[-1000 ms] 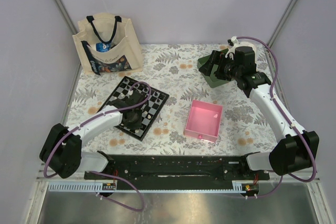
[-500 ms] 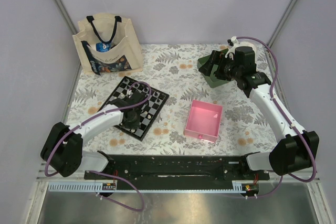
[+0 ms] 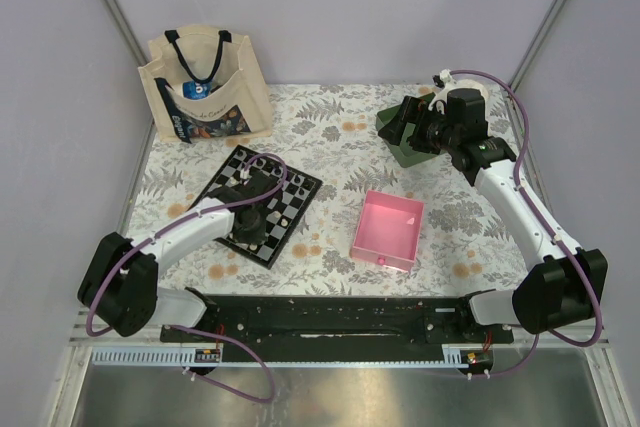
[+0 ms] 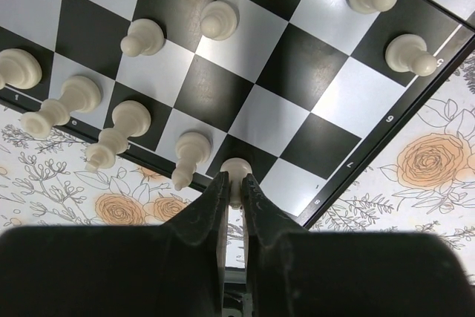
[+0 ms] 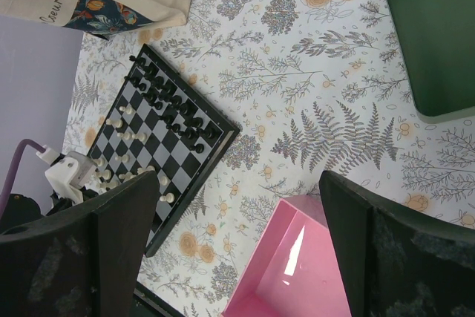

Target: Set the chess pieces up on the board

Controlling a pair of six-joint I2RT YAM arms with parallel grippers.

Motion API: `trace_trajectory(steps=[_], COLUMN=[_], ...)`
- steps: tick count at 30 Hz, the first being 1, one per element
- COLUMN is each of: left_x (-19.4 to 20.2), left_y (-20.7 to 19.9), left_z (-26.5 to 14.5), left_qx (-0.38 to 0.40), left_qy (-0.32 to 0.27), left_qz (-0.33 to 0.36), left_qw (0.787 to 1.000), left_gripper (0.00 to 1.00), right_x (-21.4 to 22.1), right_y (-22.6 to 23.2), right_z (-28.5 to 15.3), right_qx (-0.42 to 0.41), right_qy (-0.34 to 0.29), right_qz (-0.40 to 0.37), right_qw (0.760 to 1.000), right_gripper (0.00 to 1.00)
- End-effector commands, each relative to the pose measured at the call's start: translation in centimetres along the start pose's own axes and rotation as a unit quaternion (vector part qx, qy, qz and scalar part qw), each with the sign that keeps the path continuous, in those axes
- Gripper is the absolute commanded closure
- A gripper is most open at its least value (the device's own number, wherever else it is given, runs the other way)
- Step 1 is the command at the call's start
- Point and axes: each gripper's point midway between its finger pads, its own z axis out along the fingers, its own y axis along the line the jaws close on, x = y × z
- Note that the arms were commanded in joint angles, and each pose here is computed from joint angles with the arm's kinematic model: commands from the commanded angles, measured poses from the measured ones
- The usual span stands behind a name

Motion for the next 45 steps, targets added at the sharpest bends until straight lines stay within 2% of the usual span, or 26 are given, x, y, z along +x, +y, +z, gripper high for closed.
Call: trace_trajectory(steps=[1,8,12,22,23,26,35,38,40,44,45], left_x=[-0.9,-0.7,-0.7,-1.6,-2.0,-3.2,-6.2,-7.5,-8.4,-9.4,-9.5], left_y=[-1.0,-1.0,-0.6,-2.0,-2.1,-2.5,-2.2,-1.4,-0.3,3.5,4.9], left_z=[-0.3,-0.1,0.0,-1.0,-1.4,-2.8,-7.6,-9.6,-10.8,-12.0,-11.8], left_qx=[0.026,0.025,0.012,0.057,0.064,0.086,0.116,0.115,0.102,0.041,0.025], left_qy=[-0.01,-0.002,-0.003,-0.024,-0.037,-0.066,-0.149,-0.193,-0.22,-0.246,-0.246], left_qz=[-0.011,-0.007,-0.011,-0.022,-0.027,-0.035,-0.045,-0.06,-0.076,-0.125,-0.148], left_qw=[1.0,1.0,1.0,0.998,0.997,0.993,0.981,0.973,0.967,0.96,0.958], left_gripper=[0.92,0.88,0.82,0.62,0.61,0.45,0.27,0.15,0.07,0.03,0.02], right_x=[-1.0,-0.9,-0.8,-0.8,-0.8,-0.7,-0.1,0.4,1.2,4.8,5.9], right_y=[1.0,0.9,0.9,1.0,0.9,0.9,2.4,2.8,3.1,4.7,5.2], right_z=[-0.2,-0.2,-0.1,-0.2,0.0,0.2,0.0,0.2,0.6,1.8,2.2], right_qx=[-0.015,-0.015,-0.015,-0.017,-0.016,-0.018,-0.057,-0.061,-0.044,-0.016,-0.015], right_qy=[-0.014,-0.013,-0.011,-0.011,-0.009,-0.005,0.018,0.035,0.048,0.089,0.103], right_qz=[-0.008,-0.009,-0.008,-0.008,-0.007,-0.007,-0.003,-0.003,-0.025,-0.071,-0.083], right_qw=[1.0,1.0,1.0,1.0,1.0,1.0,0.998,0.998,0.998,0.993,0.991], right_gripper=[0.01,0.01,0.01,0.01,0.01,0.01,0.01,0.01,0.01,0.01,0.05])
